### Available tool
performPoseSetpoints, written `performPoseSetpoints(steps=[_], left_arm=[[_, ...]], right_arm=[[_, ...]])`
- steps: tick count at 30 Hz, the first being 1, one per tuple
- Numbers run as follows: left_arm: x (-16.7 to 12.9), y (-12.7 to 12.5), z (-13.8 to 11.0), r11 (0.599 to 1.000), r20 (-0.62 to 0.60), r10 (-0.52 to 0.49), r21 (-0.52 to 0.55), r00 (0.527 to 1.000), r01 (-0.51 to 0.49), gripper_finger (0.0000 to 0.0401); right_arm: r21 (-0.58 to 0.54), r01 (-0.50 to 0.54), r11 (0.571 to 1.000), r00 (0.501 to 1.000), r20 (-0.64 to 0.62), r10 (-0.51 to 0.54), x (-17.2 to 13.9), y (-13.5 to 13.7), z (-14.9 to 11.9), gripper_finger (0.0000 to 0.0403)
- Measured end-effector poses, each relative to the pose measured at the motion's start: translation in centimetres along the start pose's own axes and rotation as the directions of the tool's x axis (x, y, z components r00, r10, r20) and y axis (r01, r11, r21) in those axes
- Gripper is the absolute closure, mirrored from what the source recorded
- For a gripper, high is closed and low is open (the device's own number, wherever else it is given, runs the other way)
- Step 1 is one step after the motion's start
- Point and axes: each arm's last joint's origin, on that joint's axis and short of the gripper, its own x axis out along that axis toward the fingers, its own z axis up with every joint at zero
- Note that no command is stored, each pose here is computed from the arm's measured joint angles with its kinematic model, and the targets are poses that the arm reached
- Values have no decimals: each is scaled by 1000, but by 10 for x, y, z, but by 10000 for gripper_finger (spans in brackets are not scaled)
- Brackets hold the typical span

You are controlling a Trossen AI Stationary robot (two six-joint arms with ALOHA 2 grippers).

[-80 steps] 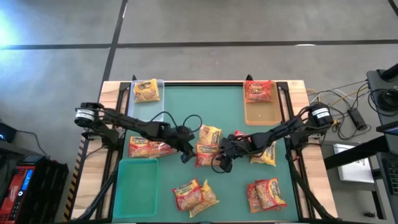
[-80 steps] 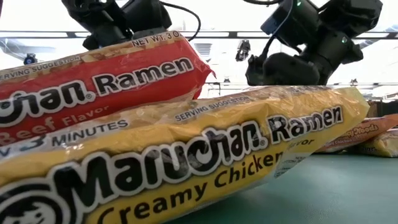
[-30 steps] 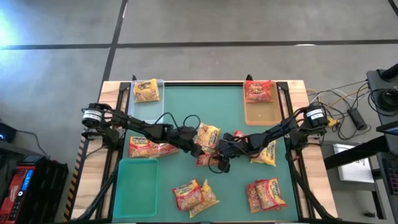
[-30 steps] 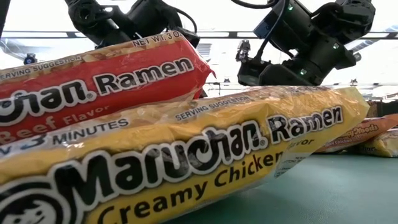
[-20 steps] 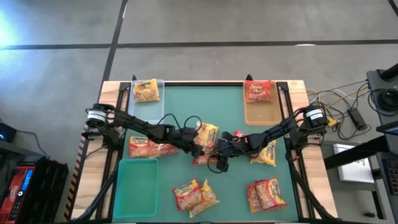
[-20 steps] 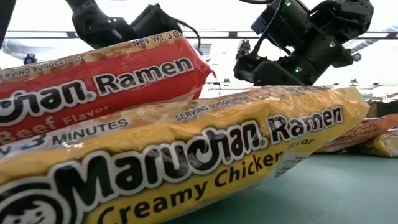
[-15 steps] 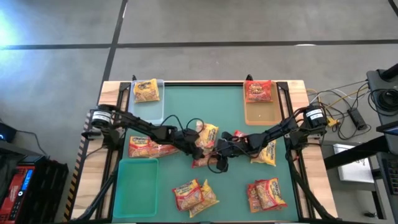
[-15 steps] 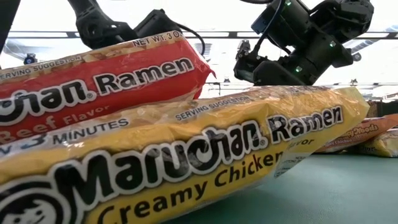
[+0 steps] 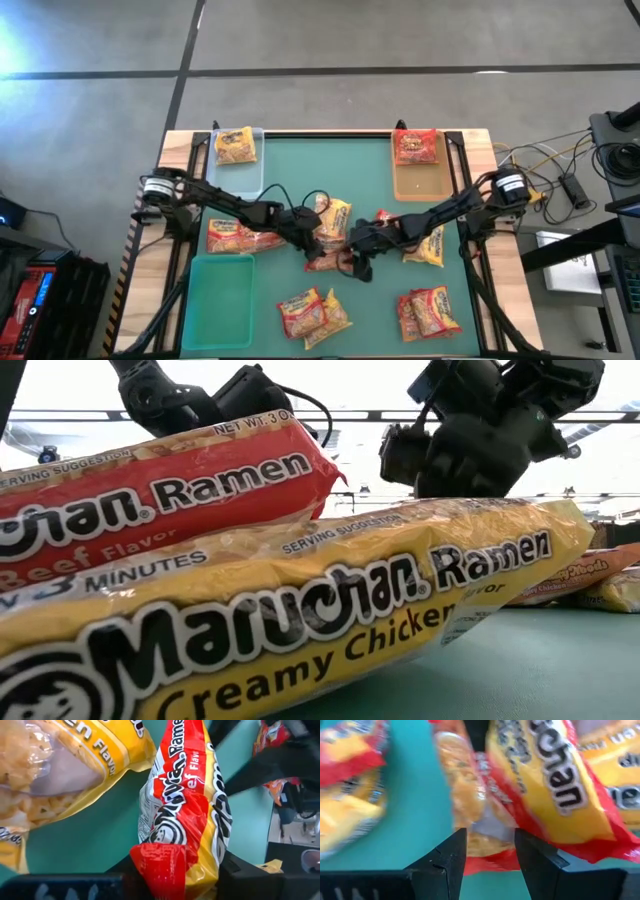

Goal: Sort Maruchan noodles
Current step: Put the red noodle pack into the green bin

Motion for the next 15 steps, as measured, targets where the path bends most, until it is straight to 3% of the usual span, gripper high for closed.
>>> performPoseSetpoints(steps=[8, 15], left_arm=[[-11, -4, 0, 998, -8, 21, 57, 1000, -21, 311], [-43, -14, 2, 988, 49, 96, 117, 994, -101, 311]], right_arm=[[-23, -53, 998, 997, 63, 54, -24, 8, 14, 247], [-31, -39, 999, 999, 33, 40, -31, 8, 14, 246]])
